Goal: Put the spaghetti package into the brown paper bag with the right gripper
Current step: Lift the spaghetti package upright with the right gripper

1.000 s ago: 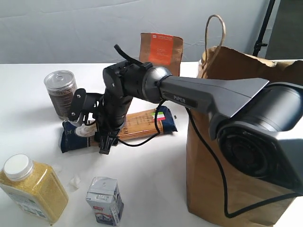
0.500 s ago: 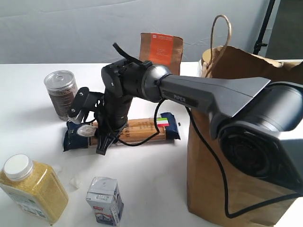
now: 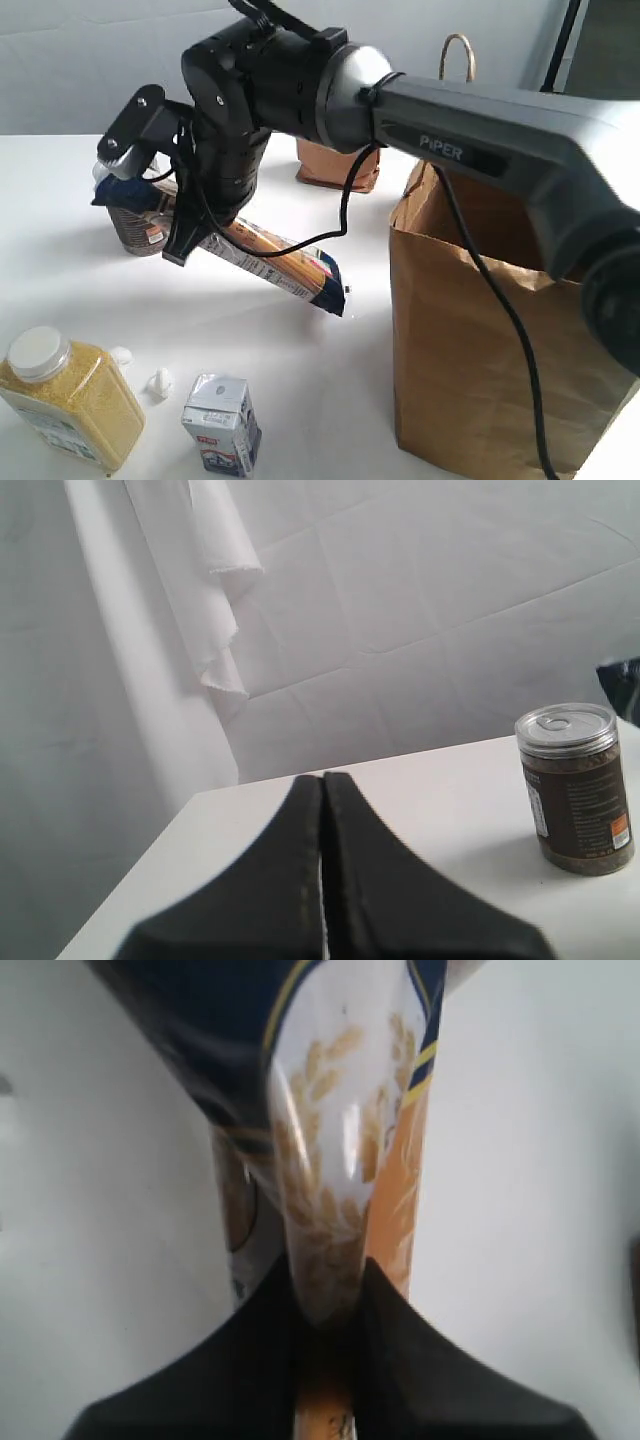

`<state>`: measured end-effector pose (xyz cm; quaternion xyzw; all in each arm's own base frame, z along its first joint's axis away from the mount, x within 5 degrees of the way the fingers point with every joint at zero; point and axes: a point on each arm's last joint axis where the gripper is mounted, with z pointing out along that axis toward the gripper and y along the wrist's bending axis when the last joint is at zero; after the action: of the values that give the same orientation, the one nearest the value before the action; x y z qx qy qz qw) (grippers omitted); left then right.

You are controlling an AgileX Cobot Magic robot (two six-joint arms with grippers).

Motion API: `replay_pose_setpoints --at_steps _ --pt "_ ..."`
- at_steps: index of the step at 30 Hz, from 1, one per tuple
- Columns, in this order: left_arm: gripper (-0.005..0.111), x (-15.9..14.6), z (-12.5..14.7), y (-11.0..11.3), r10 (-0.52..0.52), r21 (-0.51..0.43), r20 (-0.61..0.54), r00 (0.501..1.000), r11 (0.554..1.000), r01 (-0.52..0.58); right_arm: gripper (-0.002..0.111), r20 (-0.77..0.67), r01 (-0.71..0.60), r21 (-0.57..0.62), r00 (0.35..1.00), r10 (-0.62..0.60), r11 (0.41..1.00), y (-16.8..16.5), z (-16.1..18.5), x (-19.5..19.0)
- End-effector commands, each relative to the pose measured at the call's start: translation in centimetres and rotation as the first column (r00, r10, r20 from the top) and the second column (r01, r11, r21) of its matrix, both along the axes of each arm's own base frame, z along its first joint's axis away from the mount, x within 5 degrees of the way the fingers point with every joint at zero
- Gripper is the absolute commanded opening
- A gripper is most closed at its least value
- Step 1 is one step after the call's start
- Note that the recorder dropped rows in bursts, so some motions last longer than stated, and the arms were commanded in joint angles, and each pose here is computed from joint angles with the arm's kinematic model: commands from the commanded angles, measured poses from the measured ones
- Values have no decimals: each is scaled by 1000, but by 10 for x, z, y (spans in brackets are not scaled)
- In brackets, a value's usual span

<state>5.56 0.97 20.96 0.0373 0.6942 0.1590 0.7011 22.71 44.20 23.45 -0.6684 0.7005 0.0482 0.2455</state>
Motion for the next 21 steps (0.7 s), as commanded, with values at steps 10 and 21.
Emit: replay_pose_setpoints --at_steps 10,21 --pt "0 0 -1 0 1 -7 4 1000 1000 -1 0 178 -30 426 983 -51 904 -19 151 -60" --pt "0 0 -1 0 1 -7 4 1000 1000 -1 0 238 -116 648 970 -55 753 -62 243 -121"
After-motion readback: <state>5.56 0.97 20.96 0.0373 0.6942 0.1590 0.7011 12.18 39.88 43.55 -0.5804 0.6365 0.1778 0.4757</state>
